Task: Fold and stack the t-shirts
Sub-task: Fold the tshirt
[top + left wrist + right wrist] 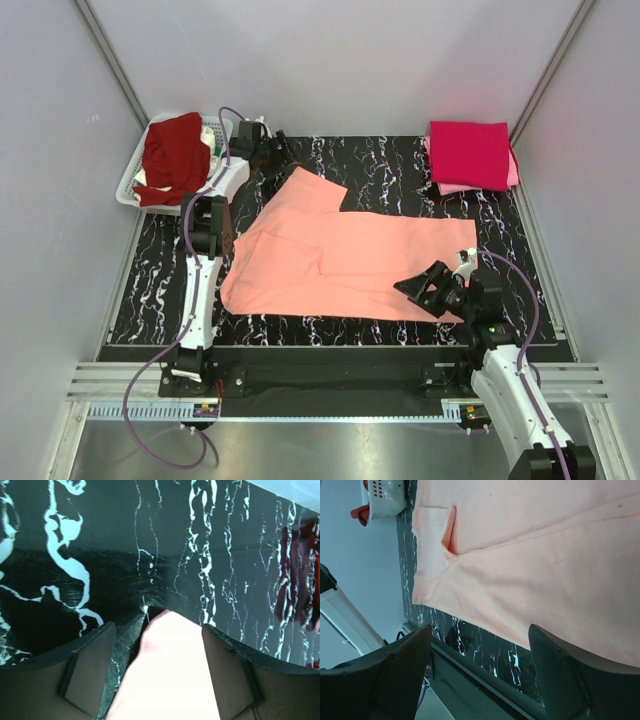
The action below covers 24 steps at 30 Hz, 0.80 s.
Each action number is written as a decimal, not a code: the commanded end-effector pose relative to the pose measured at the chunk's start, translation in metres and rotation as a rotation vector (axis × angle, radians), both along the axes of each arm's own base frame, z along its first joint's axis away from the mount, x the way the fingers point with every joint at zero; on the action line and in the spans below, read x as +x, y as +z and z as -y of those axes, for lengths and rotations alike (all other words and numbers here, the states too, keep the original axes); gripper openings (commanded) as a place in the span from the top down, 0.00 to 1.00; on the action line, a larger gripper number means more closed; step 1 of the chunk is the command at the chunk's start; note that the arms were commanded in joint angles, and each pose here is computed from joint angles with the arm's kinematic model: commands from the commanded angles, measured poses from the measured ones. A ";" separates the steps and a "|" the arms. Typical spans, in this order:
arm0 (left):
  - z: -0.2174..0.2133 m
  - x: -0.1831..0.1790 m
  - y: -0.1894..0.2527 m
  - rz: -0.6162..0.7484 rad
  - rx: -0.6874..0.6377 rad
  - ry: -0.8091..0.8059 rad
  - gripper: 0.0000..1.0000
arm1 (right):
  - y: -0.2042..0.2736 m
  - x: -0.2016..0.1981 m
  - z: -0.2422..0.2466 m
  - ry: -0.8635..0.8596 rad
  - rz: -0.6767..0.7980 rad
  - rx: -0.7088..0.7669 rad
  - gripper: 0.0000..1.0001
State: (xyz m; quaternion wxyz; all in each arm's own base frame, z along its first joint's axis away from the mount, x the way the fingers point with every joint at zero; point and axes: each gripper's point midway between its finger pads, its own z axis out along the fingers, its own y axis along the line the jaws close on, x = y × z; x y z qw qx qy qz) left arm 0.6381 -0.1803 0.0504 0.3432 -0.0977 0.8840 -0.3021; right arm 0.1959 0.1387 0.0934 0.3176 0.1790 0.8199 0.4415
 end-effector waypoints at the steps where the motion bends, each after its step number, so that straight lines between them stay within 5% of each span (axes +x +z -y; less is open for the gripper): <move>1: 0.014 -0.004 -0.007 -0.013 -0.082 -0.030 0.27 | 0.012 0.004 -0.005 0.022 0.058 0.019 0.14; 19: 0.031 -0.030 -0.017 -0.036 -0.068 -0.077 0.51 | 0.007 0.006 -0.006 0.030 0.040 0.025 0.14; 24: 0.031 -0.029 -0.019 -0.037 -0.059 -0.075 0.67 | 0.005 0.007 -0.007 0.033 0.032 0.026 0.14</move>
